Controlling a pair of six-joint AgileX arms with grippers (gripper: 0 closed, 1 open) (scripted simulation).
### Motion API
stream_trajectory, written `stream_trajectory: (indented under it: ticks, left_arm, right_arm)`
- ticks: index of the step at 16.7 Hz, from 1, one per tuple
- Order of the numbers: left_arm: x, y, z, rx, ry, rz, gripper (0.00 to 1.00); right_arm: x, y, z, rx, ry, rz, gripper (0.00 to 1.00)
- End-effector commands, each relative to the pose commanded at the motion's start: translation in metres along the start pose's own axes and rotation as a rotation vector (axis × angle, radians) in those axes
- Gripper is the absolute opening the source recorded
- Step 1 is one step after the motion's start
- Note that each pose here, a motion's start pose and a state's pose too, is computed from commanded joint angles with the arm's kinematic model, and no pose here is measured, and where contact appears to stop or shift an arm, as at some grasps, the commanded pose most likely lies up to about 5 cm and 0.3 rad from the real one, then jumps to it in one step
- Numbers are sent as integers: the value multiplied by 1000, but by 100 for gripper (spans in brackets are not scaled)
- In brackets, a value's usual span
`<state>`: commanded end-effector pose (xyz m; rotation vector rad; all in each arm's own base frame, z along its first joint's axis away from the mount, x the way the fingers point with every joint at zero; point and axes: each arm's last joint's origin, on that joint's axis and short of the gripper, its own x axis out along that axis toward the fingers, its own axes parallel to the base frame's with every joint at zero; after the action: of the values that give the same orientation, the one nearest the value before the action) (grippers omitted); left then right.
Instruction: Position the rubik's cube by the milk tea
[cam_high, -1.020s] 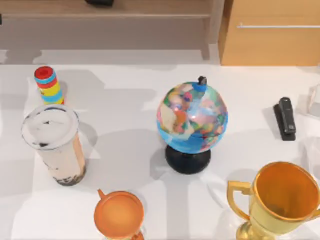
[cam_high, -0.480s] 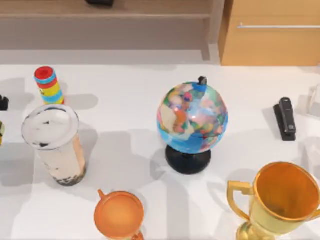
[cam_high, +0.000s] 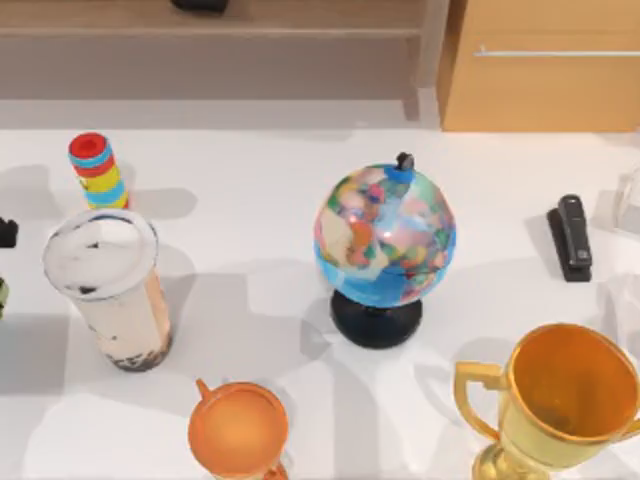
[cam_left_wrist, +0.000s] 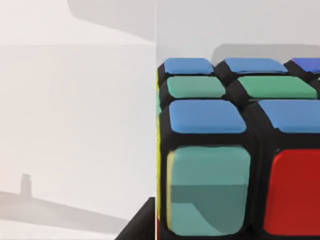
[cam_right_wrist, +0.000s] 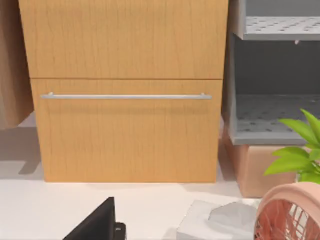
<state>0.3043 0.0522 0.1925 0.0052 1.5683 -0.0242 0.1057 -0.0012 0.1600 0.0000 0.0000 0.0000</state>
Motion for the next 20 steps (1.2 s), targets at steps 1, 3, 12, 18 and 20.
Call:
stream_trajectory:
  ticks: [1, 3, 12, 18, 20]
  left_arm:
    - [0, 0, 0, 0, 0, 0, 0]
    - [-1, 1, 0, -3, -7, 2, 0]
    - [-4, 5, 0, -16, -48, 15, 0]
    - [1, 4, 1, -12, -56, 14, 0]
    - [6, 2, 1, -7, -43, 10, 0]
  right_arm:
    - [0, 0, 0, 0, 0, 0, 100]
    - [0, 0, 0, 0, 0, 0, 100]
    - [0, 0, 0, 0, 0, 0, 100]
    - [0, 0, 0, 0, 0, 0, 100]
    - [0, 0, 0, 0, 0, 0, 100]
